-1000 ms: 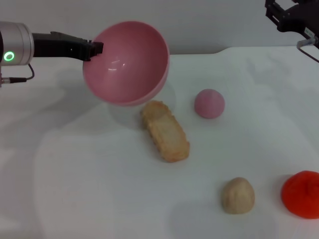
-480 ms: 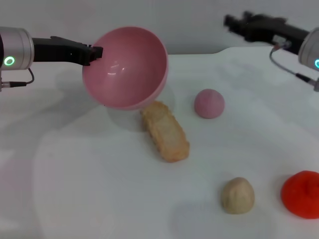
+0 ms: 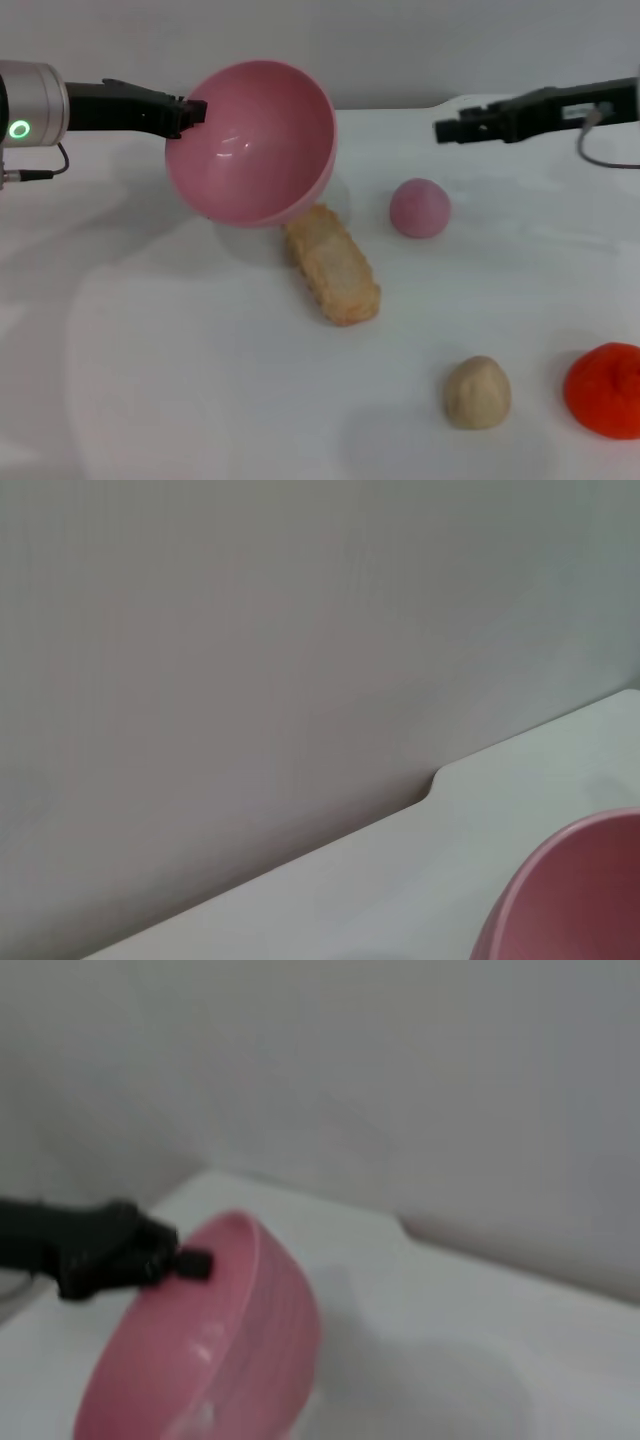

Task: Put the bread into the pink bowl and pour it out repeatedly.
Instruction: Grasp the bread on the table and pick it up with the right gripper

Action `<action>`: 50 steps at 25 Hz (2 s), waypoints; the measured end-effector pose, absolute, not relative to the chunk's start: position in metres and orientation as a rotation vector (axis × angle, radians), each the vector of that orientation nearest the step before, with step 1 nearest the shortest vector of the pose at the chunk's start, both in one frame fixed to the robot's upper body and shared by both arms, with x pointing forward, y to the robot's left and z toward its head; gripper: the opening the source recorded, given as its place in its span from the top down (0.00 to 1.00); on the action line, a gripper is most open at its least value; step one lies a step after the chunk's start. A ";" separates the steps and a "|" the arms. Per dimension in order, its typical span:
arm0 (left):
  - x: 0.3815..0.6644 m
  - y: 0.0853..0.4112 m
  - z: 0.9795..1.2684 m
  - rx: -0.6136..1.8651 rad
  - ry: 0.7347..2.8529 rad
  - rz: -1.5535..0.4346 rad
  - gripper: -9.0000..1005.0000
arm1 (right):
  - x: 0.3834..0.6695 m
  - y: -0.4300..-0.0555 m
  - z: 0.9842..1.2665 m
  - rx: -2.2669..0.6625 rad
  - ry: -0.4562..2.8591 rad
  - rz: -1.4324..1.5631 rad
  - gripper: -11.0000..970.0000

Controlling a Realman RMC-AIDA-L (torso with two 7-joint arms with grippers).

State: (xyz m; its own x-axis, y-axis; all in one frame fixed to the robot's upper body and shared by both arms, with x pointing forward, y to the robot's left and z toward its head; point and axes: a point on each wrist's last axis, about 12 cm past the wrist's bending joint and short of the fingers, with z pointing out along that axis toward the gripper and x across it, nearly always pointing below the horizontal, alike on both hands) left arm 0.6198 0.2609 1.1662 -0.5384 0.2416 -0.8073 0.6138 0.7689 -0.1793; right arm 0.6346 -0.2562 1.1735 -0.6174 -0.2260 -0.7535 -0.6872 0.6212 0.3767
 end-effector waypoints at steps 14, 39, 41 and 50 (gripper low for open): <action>0.621 0.261 1.166 0.662 2.125 -0.552 0.95 | 0.635 -0.179 1.179 -1.222 2.350 0.601 0.36; 0.612 0.266 1.150 0.678 2.149 -0.562 0.95 | 0.606 -0.119 1.141 -1.368 2.311 0.726 0.29; 0.612 0.266 1.150 0.679 2.150 -0.564 0.95 | 0.604 -0.119 1.137 -1.361 2.316 0.730 0.29; 0.608 0.270 1.147 0.674 2.161 -0.568 0.95 | 0.595 -0.114 1.124 -1.339 2.312 0.756 0.29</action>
